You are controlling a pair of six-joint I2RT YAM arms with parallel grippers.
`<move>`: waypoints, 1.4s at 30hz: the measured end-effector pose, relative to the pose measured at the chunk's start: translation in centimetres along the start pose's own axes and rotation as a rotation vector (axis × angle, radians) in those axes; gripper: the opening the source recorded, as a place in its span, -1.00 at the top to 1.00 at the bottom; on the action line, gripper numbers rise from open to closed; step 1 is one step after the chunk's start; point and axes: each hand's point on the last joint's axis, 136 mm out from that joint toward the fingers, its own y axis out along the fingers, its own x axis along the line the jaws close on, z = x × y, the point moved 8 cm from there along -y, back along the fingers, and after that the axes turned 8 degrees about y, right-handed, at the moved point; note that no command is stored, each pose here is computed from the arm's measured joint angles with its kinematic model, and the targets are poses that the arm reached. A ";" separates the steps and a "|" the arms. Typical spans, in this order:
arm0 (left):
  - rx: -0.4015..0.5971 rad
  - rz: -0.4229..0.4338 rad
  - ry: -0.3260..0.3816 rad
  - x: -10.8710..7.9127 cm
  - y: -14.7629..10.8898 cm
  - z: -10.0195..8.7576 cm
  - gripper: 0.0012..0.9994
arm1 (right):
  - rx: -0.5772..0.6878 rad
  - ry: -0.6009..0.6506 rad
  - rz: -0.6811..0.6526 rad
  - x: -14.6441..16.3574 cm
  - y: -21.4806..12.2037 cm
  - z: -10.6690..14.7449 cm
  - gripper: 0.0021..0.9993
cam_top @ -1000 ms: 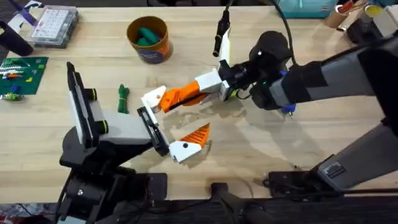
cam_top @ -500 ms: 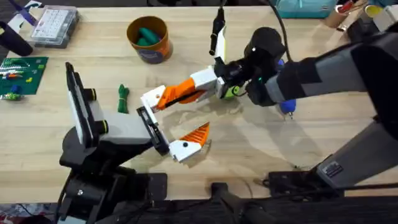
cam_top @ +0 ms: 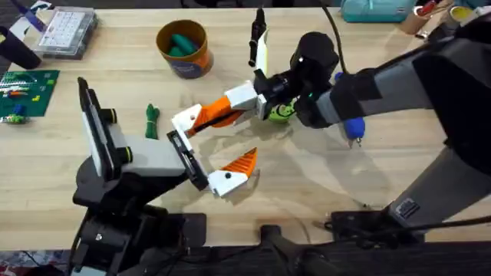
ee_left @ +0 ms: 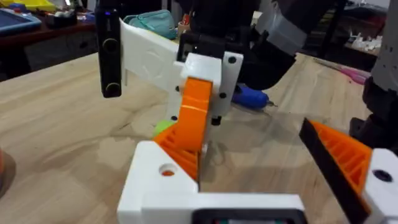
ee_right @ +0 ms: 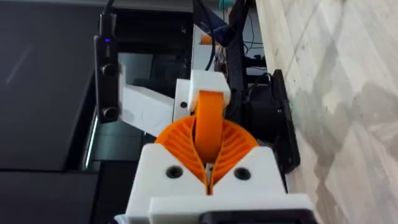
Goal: Pick up the gripper from the table and insert it into the empty holder that is missing its gripper. Then pick up a screw, insert it into the mounting hole, and use the screwdriver to tighten it. Finally, clean up the table by picking up the vegetable and placing it into the bucket.
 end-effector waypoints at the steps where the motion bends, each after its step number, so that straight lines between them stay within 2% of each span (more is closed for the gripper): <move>1: 0.000 0.000 0.000 0.0 0.0 0.0 -0.98 | 0.000 0.000 0.000 0.0 0.0 0.0 0.98; 13: 0.000 -0.001 0.000 0.0 0.0 0.0 -0.98 | 0.000 0.000 0.000 0.0 0.0 0.0 0.98; 14: 0.000 -0.002 0.000 0.0 0.0 0.0 -0.98 | 0.000 0.001 0.000 0.0 0.0 0.0 0.93; 16: 0.000 0.000 0.001 0.0 0.0 0.0 -0.98 | 0.000 0.009 0.001 0.0 0.1 0.0 0.62; 17: 0.000 0.009 0.000 -0.1 0.0 0.0 -0.98 | 0.001 0.010 0.001 -0.1 0.2 0.0 0.40; 21: -0.001 0.029 -0.001 -0.3 0.0 0.0 -0.98 | 0.016 0.013 0.002 -0.2 0.8 0.2 -0.77; 22: -0.001 0.032 -0.001 -0.3 0.0 0.0 -0.98 | 0.017 0.011 0.002 -0.2 0.9 0.3 -0.92; 23: -0.001 0.034 -0.001 -0.3 0.0 0.0 -0.98 | 0.017 0.010 0.002 -0.2 0.9 0.3 -0.97; 35: -0.001 0.038 -0.001 -0.4 0.0 0.0 -0.98 | 0.002 0.011 0.001 -0.2 0.4 0.0 -0.99; 42: -0.001 0.039 -0.001 -0.4 0.0 0.0 -0.98 | -0.083 0.028 0.012 1.1 -3.3 -0.6 -0.99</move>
